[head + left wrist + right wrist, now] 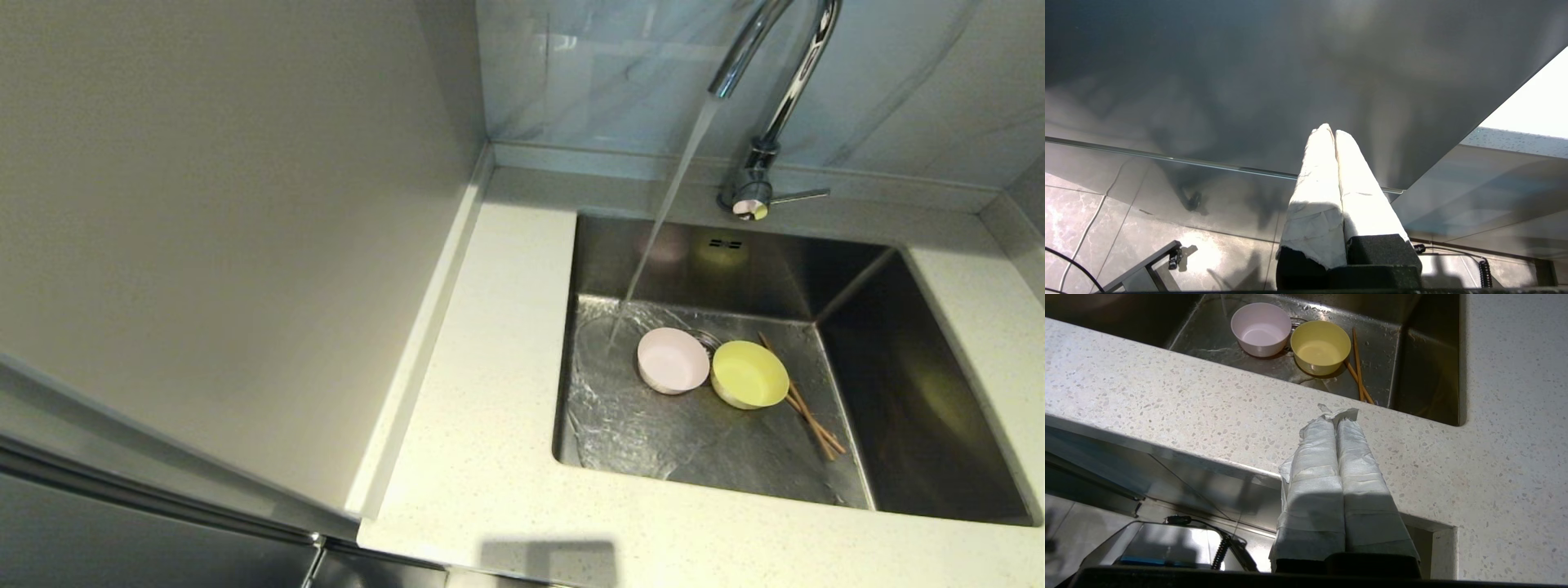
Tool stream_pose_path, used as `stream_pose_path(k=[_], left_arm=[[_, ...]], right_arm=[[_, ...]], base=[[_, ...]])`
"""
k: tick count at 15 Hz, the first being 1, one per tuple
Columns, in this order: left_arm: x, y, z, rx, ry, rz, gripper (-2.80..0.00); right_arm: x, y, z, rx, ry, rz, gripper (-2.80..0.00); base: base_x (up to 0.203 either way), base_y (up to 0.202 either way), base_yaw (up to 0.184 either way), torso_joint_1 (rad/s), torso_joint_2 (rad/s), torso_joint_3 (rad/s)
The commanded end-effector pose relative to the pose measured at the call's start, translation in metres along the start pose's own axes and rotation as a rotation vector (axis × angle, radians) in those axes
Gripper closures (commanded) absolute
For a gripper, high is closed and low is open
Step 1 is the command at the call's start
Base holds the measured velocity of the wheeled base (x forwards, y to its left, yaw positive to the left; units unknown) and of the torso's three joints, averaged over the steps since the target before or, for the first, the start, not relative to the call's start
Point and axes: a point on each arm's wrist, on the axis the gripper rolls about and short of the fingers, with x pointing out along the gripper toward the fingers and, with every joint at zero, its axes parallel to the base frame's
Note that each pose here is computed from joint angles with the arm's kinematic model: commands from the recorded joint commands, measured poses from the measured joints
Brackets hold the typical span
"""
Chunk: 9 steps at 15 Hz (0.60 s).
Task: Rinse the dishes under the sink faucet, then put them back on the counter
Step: Wait for the water to rinse the bowl
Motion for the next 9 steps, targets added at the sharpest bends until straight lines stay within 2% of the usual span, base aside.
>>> stream_pose_path(k=[1,4,9], left_arm=[[-0.0002,0.0,0.0,-0.001,-0.004,0.0,0.0],[-0.0002,0.0,0.0,-0.001,-0.004,0.0,0.0],[-0.0002,0.0,0.0,-0.001,-0.004,0.0,0.0]], right_arm=[[0.0007,0.0,-0.0005,0.008,0.012,0.002,0.0],[0.0002,0.0001,-0.0005,0.042,0.001,0.004,0.0],[0.0004,0.0,-0.0005,0.042,-0.005,-0.001,0.0]], base=[[0.0,0.0,0.0,0.0,0.0,0.0],[0.0,0.0,0.0,0.0,0.0,0.0],[0.0,0.0,0.0,0.0,0.0,0.0]])
